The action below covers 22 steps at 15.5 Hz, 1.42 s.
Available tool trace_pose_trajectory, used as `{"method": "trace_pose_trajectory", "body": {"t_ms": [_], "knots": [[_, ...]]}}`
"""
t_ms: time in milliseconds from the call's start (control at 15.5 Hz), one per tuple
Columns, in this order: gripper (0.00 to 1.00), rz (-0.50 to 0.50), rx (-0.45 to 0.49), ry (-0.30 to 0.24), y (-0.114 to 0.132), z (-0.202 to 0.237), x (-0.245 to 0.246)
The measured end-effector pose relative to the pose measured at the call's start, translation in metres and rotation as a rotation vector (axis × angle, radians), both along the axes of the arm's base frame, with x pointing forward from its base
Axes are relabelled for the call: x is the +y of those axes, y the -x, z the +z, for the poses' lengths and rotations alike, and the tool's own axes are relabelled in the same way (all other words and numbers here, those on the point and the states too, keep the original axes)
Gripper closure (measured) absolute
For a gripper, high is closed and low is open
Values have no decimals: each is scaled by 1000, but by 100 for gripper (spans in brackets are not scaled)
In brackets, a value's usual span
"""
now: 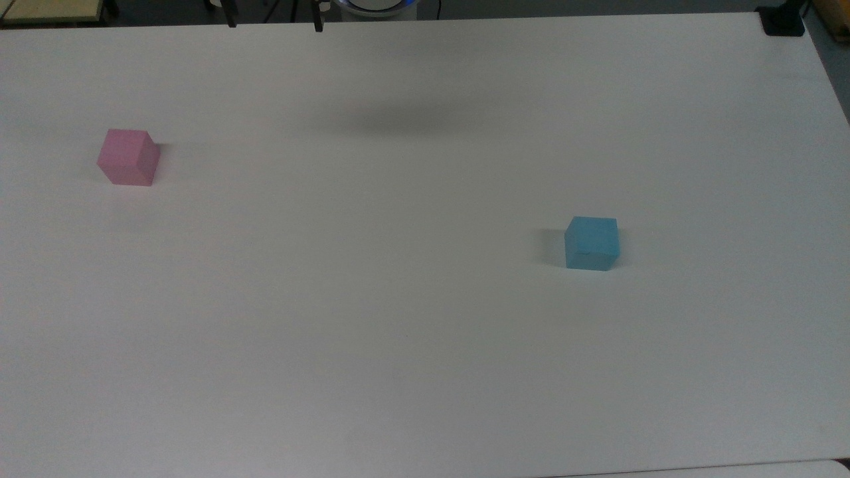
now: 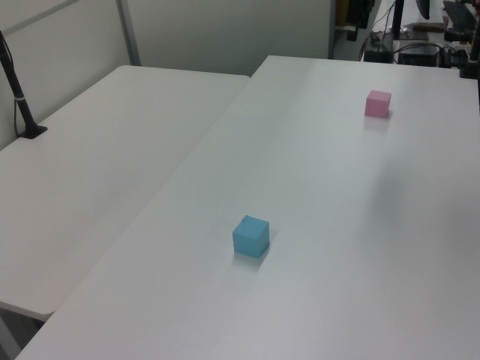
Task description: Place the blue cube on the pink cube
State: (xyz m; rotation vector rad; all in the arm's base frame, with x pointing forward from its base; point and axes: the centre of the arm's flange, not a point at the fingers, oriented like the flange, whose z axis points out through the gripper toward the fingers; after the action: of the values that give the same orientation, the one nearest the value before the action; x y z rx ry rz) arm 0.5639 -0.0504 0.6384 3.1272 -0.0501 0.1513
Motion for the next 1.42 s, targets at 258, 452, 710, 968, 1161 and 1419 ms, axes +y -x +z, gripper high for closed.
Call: {"method": "trace_pose_trajectory", "body": {"t_ms": [258, 452, 710, 968, 1161, 1419], "knots": [[0, 2, 0, 0, 0, 0, 0], [0, 16, 1, 1, 0, 0, 0], [0, 18, 1, 1, 0, 0, 1], [0, 20, 3, 1, 0, -1, 2], [0, 21, 4, 1, 0, -1, 2], [0, 41, 24, -1, 0, -9, 13]]}}
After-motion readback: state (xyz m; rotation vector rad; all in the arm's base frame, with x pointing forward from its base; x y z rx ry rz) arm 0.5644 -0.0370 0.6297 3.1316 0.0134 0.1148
